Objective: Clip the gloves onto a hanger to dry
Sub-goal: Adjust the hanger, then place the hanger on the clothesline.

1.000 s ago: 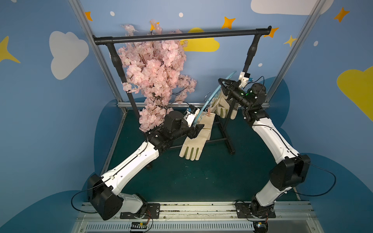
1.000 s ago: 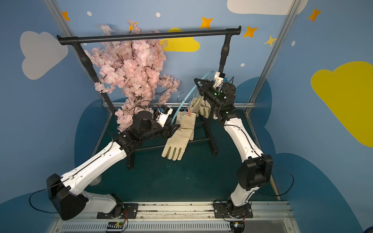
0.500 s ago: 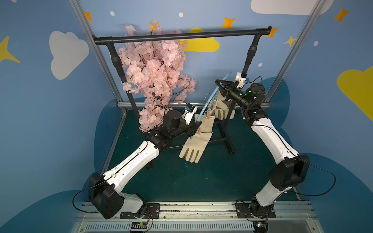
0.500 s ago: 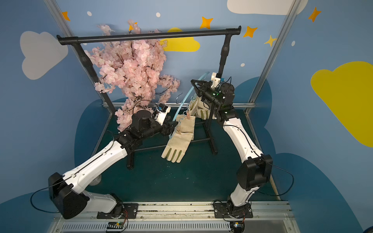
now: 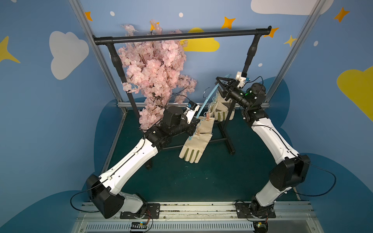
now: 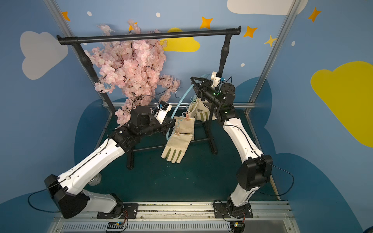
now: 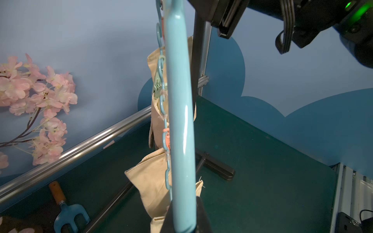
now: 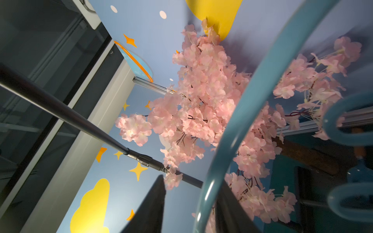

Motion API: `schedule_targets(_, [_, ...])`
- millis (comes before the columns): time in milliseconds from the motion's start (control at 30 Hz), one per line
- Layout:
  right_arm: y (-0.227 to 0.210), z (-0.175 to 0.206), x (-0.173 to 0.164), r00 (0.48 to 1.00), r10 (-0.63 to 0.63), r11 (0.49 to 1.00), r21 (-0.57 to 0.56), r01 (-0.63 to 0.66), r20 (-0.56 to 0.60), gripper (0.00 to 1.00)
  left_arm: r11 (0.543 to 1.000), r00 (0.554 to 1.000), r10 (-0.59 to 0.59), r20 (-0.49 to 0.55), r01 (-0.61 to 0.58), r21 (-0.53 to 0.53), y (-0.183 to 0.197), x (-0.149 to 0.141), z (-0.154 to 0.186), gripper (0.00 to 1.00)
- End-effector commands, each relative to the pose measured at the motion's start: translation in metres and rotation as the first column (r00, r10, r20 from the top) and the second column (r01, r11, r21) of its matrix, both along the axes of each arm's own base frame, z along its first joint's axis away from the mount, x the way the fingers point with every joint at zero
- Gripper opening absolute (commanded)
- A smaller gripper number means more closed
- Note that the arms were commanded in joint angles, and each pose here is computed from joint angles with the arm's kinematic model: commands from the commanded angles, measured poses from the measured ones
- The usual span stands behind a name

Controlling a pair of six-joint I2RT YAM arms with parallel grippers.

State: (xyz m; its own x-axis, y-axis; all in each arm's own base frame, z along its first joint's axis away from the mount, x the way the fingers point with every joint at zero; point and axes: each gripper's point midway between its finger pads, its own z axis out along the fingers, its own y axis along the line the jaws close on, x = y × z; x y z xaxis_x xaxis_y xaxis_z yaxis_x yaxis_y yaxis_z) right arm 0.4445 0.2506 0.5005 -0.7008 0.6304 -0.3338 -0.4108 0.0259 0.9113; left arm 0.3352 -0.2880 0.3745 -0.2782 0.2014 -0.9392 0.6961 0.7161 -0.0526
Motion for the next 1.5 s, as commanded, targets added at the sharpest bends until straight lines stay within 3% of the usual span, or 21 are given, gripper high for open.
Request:
schedule_targets(0, [0.001,0.032,-0.023,0.991,0.044,0.999,-0.002,-0.045,0.127,0.54,0.995,0.995,0.066,0.072,-0.06,-0.085,0.016,-0.011,0.064,0.03])
schedule_targets(200, [0.004,0.035,-0.046,0.977,0.088,0.995,-0.062,-0.077,0.195,0.65,0.985,0.989,0.136,0.054,-0.129,-0.114,0.029,-0.015,0.106,0.03])
schedule_targets(267, [0.003,0.035,-0.056,0.97,0.096,0.992,-0.097,-0.076,0.224,0.88,0.983,0.988,0.151,0.042,-0.146,-0.108,0.031,-0.015,0.121,0.03])
schedule_targets(500, [0.002,0.034,-0.093,0.936,0.096,0.977,-0.211,-0.024,0.34,0.88,0.963,0.965,0.254,0.066,-0.246,-0.108,0.043,-0.01,0.168,0.03])
schedule_targets(767, [-0.009,0.029,-0.117,0.904,0.066,0.962,-0.267,0.055,0.423,0.88,0.92,0.914,0.373,0.16,-0.343,-0.188,0.053,0.0,0.202,0.03])
schedule_targets(1267, [-0.011,0.008,-0.13,0.907,0.097,0.952,-0.306,0.036,0.41,0.88,0.84,0.789,0.529,0.313,-0.435,-0.325,0.049,0.039,0.243,0.03])
schedule_targets(1467, [-0.012,0.005,-0.131,0.915,0.091,0.954,-0.298,0.033,0.394,0.88,0.809,0.751,0.575,0.325,-0.463,-0.361,0.054,0.059,0.249,0.03])
